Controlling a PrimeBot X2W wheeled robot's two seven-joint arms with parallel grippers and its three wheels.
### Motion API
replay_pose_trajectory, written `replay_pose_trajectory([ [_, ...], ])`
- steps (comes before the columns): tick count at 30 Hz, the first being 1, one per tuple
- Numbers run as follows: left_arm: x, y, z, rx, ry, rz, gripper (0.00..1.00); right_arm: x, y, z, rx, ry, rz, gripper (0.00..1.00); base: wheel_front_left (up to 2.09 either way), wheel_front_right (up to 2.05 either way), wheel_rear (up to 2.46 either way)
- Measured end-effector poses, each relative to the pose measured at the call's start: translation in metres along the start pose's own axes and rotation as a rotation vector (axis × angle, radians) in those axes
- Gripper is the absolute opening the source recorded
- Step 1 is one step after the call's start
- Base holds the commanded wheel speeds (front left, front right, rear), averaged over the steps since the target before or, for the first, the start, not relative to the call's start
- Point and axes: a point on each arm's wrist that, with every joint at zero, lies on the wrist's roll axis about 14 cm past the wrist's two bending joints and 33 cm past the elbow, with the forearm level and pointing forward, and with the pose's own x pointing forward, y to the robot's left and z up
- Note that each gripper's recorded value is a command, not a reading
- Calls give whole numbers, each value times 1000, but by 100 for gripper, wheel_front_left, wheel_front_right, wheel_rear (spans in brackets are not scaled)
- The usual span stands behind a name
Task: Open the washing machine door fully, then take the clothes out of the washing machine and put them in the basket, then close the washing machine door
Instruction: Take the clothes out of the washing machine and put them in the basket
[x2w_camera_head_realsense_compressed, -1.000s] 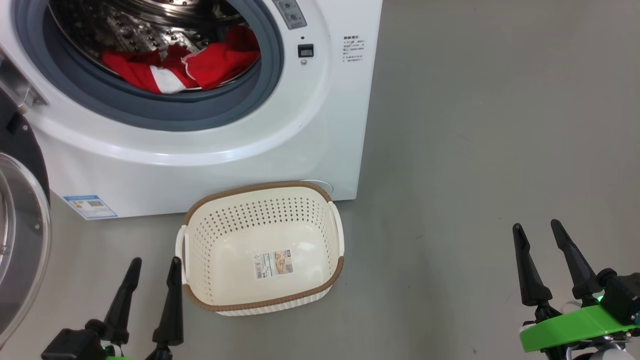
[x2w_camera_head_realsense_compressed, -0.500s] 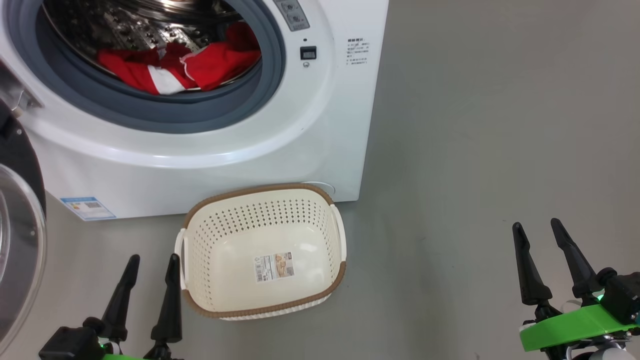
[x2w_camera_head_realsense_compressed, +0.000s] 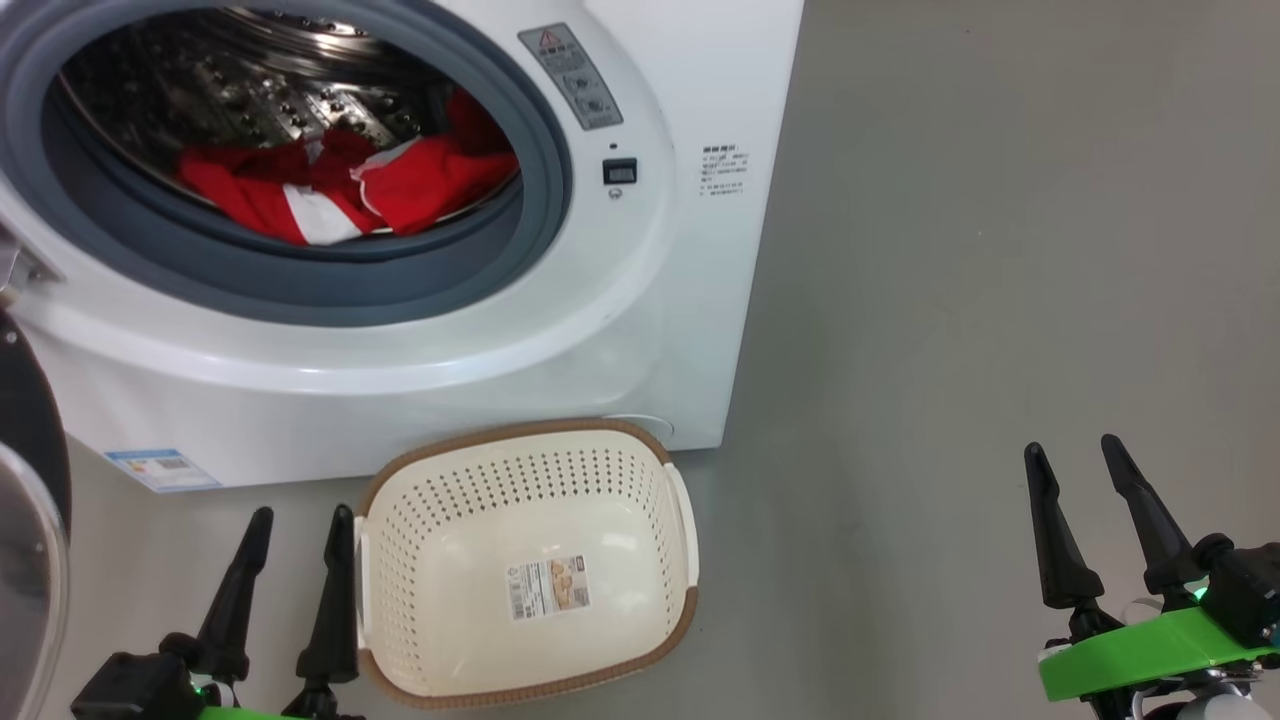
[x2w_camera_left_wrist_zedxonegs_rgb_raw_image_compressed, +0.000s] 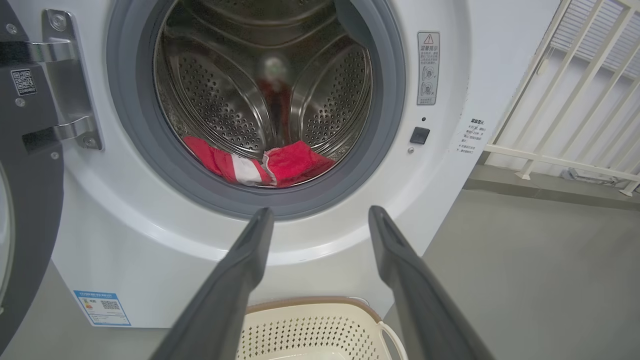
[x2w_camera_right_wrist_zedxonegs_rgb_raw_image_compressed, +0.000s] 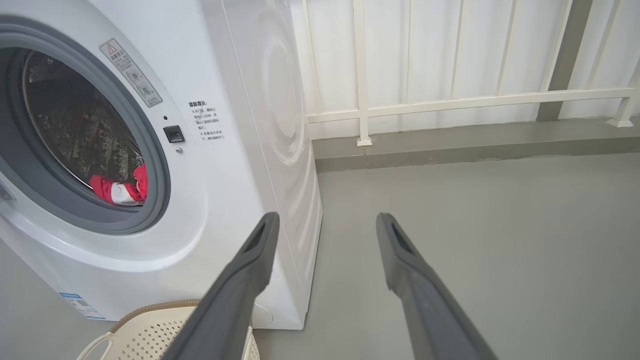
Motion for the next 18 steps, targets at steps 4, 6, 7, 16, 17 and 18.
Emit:
replay_pose_trajectory([
  [4, 1, 0, 1, 2, -3, -2, 100, 0, 0, 0, 0, 1, 1, 100, 95, -96, 0],
  [6, 2, -3, 0, 4, 0, -11, 100, 0, 0, 0, 0, 1, 0, 100, 55, -55, 0],
  [7, 2, -3, 0, 5, -1, -12, 100, 0, 0, 0, 0, 1, 0, 100, 35, -35, 0],
  [16, 2, -1, 1, 13, -2, -7, 100, 1, 1, -1, 1, 2, 3, 100, 3, -3, 0],
  [17, 2, -1, 1, 14, -1, -7, 100, 1, 1, -1, 1, 2, 3, 100, 0, 0, 0],
  [18, 2, -1, 1, 14, -1, -6, 100, 1, 1, -1, 1, 3, 3, 100, 0, 0, 0],
])
